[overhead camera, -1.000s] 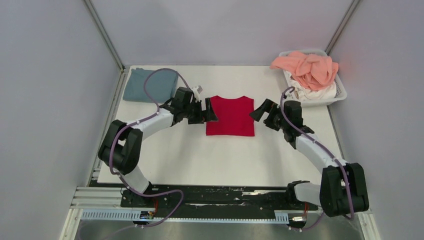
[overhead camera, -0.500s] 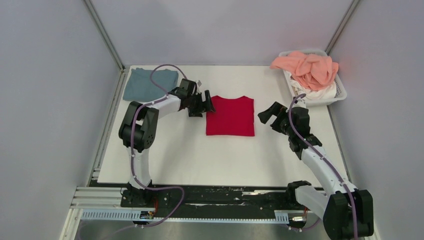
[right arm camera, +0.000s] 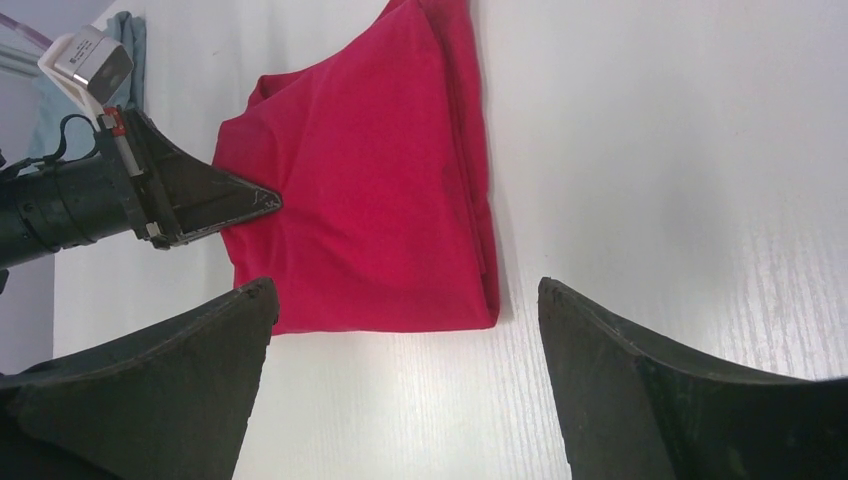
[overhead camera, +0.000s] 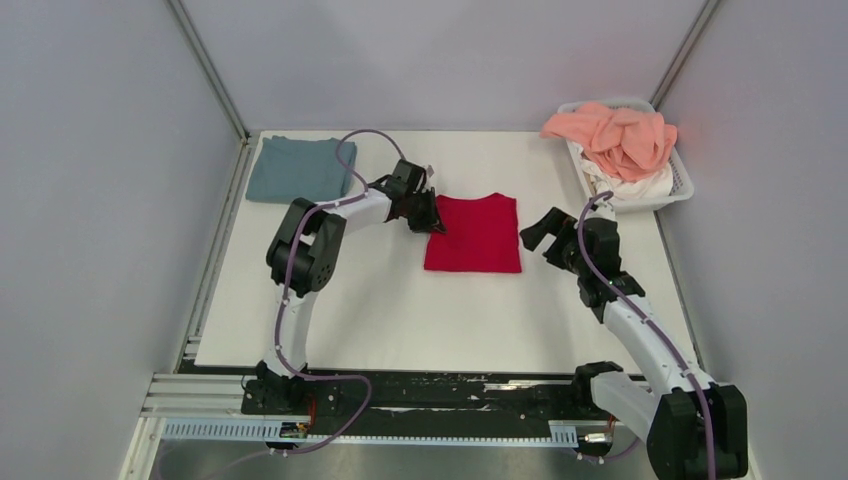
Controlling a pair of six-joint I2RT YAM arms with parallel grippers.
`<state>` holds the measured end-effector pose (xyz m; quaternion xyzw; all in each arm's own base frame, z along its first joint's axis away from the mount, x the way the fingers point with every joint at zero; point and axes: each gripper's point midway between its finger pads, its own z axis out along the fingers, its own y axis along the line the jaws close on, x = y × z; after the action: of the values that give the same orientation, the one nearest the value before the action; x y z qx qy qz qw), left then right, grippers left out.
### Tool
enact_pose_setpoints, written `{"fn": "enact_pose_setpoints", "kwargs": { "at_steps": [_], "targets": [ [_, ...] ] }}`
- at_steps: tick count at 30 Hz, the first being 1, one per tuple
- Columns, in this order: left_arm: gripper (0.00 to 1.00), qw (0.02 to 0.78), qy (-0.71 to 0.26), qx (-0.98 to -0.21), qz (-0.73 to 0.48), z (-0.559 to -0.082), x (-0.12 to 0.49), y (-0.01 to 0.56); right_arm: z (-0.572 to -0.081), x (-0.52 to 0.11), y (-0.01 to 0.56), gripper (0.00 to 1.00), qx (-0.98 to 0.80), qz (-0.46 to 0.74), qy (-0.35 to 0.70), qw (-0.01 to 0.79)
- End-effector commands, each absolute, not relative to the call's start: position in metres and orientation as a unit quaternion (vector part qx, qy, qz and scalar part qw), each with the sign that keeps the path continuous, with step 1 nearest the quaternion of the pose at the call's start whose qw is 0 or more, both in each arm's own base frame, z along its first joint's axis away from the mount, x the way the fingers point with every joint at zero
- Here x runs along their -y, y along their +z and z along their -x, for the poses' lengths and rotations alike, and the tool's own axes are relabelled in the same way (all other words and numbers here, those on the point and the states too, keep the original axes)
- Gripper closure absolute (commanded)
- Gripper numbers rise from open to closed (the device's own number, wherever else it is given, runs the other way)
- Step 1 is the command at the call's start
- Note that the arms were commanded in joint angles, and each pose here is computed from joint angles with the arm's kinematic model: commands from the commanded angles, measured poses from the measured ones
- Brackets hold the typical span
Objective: Fold and stack the t-shirts
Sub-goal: Put the neatly folded tshirt into the corner of the board with the left arm
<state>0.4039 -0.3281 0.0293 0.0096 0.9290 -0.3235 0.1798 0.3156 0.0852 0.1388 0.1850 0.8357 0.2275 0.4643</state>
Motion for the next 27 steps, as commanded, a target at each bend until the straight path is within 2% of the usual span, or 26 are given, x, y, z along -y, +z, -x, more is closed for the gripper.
{"fn": "enact_pose_setpoints", "kwargs": {
  "at_steps": [1,6,9,12,20,27],
  "targets": [
    [1.0,0.161,-0.225,-0.961,-0.005,-0.4,0.304,0.005,-0.317,-0.077,0.15,0.0,-0.826,-0.178,0.214,0.491],
    [1.0,0.253,-0.135,-0.956,-0.061,-0.426,0.272,0.035,-0.314,-0.071,0.155,0.0,-0.818,-0.183,0.204,0.507],
    [1.0,0.332,-0.068,-0.932,-0.13,-0.453,0.25,0.057,-0.313,-0.066,0.154,0.0,-0.815,-0.187,0.194,0.513],
    [1.0,0.379,-0.021,-0.911,-0.159,-0.476,0.229,0.084,-0.314,-0.061,0.152,0.0,-0.815,-0.194,0.183,0.515],
    [1.0,0.435,0.088,-0.871,-0.208,-0.529,0.153,0.119,-0.319,-0.057,0.145,0.0,-0.818,-0.197,0.166,0.514],
    [1.0,0.473,0.112,-0.852,-0.194,-0.56,0.094,0.154,-0.325,-0.057,0.14,0.0,-0.822,-0.197,0.162,0.509]
  ]
}}
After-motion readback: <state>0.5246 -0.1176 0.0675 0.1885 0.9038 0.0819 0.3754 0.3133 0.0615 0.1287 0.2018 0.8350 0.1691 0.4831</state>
